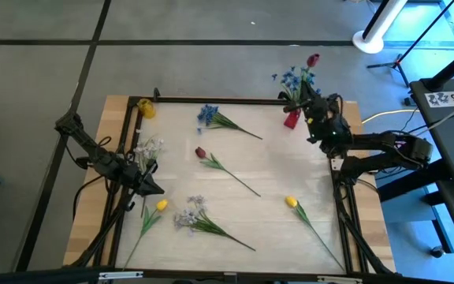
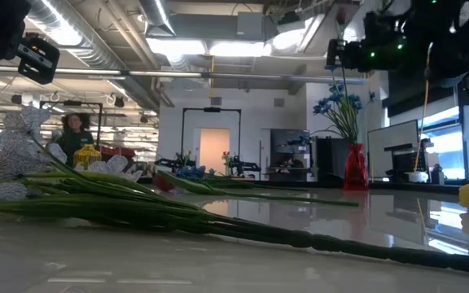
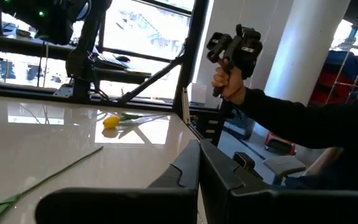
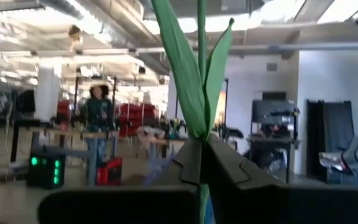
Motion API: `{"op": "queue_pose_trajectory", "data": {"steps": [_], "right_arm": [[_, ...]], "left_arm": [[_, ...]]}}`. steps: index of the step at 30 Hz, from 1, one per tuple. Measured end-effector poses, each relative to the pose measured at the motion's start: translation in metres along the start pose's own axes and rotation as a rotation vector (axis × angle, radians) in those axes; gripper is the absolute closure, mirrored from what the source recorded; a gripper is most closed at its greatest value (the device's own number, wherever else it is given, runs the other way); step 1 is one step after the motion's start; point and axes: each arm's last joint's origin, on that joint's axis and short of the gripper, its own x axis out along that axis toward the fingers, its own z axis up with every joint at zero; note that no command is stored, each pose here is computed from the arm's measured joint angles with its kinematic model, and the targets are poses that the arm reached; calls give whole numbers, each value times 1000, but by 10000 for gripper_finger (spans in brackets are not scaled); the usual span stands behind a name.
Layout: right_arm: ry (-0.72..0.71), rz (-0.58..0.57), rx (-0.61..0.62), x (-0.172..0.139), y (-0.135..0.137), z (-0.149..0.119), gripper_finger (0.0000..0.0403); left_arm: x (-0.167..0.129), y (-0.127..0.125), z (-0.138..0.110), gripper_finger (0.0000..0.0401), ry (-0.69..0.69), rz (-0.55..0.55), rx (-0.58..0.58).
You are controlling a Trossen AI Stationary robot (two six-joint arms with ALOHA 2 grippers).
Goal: Sort flowers into vase by color
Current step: Put the right red flower into the red vase
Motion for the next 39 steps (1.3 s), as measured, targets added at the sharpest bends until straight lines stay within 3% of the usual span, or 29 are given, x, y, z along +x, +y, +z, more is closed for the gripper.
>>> {"op": "queue_pose_trajectory", "data": {"steps": [9,27,32,39], "right_arm": [[106,24,-22,0,4,-12,391],[357,78,-191,-7,9,-40,388],[418,66,-236,-12,11,-45,345],[438,42,-276,-26,17,-32,259]], "left_arm": [[0,0,0,401,0,0,0],[0,0,0,401,0,0,0],[0,0,0,401,0,0,0],[0,0,0,401,0,0,0]]}}
